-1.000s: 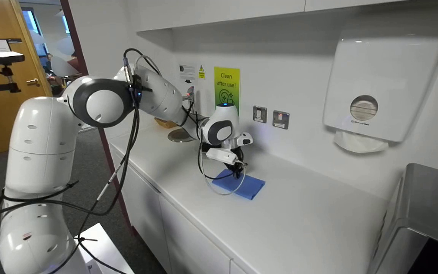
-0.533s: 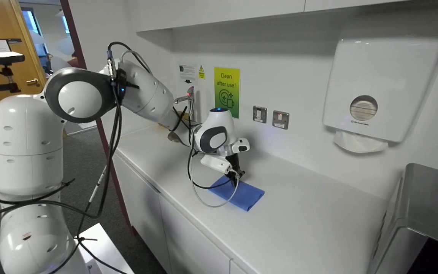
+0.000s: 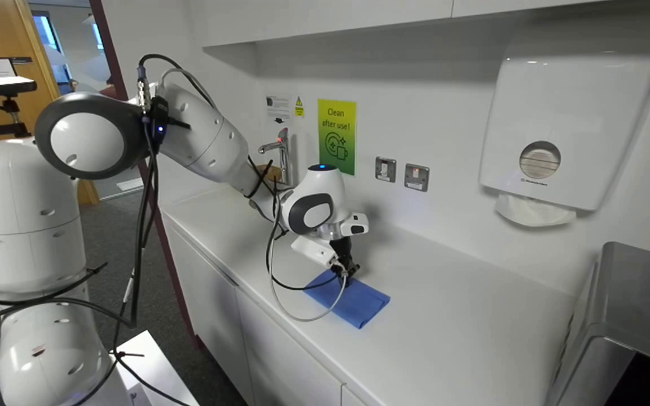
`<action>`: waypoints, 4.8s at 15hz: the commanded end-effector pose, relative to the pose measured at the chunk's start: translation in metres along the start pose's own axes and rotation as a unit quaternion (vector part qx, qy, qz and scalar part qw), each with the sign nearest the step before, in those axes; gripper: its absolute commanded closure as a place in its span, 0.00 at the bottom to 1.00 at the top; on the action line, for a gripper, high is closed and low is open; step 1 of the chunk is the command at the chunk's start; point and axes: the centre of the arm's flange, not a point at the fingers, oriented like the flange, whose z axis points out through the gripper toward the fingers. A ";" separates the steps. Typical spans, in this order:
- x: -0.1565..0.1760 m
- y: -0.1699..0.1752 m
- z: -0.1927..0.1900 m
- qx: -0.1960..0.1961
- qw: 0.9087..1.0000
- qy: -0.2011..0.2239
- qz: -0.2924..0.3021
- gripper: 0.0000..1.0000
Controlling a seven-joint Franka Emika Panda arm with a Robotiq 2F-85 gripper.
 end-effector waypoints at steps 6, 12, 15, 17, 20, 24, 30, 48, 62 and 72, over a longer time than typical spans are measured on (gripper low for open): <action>-0.053 0.050 0.039 0.010 0.996 -0.039 0.083 1.00; -0.062 0.097 0.046 0.023 0.987 -0.041 0.153 1.00; -0.064 0.126 0.050 0.026 0.981 -0.041 0.189 1.00; -0.065 0.146 0.053 0.031 0.975 -0.040 0.216 1.00; -0.064 0.174 0.055 0.036 0.966 -0.036 0.254 1.00; -0.055 0.207 0.055 0.036 0.956 -0.027 0.290 1.00; -0.027 0.244 0.059 0.032 0.949 -0.017 0.313 1.00; 0.102 0.249 0.043 0.033 0.961 -0.020 0.274 1.00; 0.182 0.115 0.026 0.052 0.983 -0.021 0.176 1.00; 0.199 0.034 0.026 0.068 0.990 -0.024 0.121 1.00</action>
